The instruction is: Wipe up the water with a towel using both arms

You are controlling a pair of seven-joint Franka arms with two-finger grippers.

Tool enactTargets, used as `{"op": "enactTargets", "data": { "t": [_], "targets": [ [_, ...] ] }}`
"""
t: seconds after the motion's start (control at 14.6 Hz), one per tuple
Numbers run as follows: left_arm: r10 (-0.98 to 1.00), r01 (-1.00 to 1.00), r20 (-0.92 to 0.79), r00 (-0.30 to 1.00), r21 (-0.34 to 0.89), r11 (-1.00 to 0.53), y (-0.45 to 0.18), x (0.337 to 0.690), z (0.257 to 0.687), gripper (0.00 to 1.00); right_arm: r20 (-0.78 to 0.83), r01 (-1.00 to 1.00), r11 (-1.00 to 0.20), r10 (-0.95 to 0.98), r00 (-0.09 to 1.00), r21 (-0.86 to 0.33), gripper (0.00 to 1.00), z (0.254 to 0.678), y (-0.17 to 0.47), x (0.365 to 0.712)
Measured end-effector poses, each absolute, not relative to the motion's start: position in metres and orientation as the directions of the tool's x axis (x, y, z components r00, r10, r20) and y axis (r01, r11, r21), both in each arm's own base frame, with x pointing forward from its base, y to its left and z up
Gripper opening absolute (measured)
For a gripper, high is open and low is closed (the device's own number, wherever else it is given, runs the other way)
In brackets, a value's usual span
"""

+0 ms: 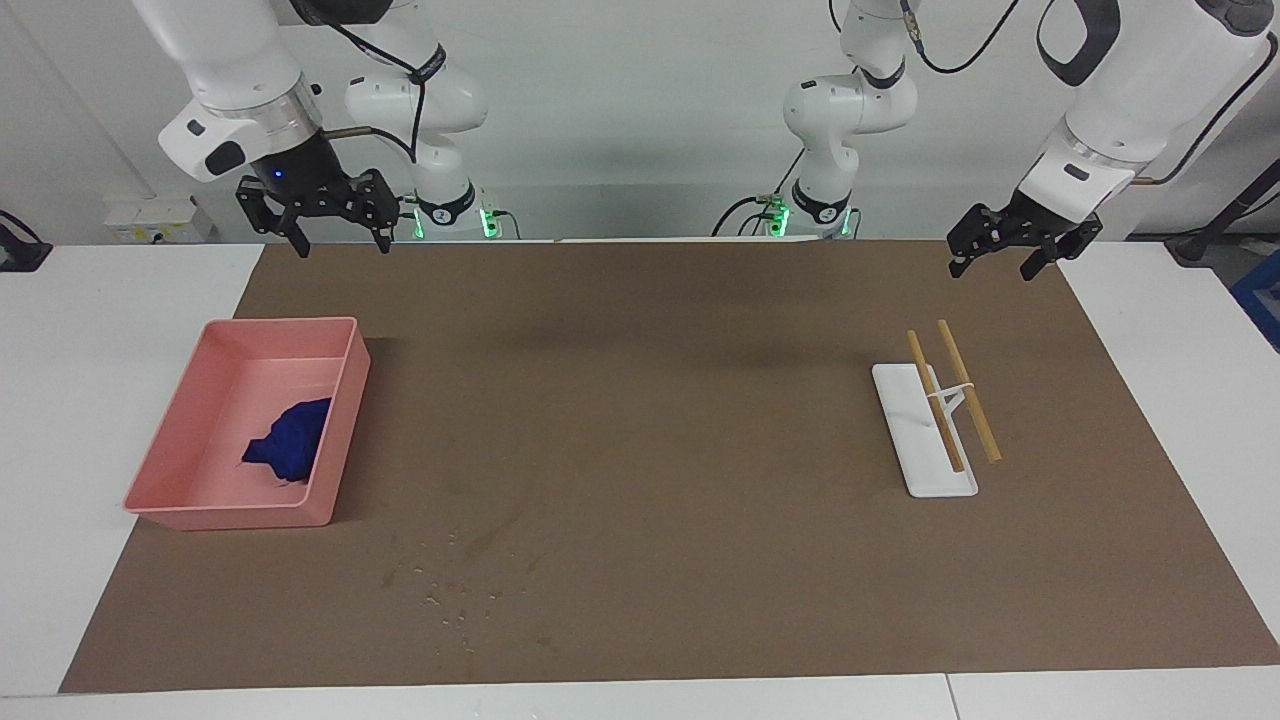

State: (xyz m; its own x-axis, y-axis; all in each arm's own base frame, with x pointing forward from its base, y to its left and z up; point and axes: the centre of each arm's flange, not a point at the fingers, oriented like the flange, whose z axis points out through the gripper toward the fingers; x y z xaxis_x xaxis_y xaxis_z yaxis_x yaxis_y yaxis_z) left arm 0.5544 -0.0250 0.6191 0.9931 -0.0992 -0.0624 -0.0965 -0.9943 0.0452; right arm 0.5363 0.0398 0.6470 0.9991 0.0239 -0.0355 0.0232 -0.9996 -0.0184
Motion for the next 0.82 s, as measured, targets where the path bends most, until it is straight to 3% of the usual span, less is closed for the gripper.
{"op": "enactTargets", "data": {
  "t": [0.82],
  "targets": [
    [-0.099, -0.096, -0.062, 0.993, 0.045, -0.994, -0.025, 0.554, 0.619, 1.0, -0.004, 0.03, -0.999, 0.03, 1.0, -0.02, 1.0, 0.664, 0.043, 0.526]
  ]
}}
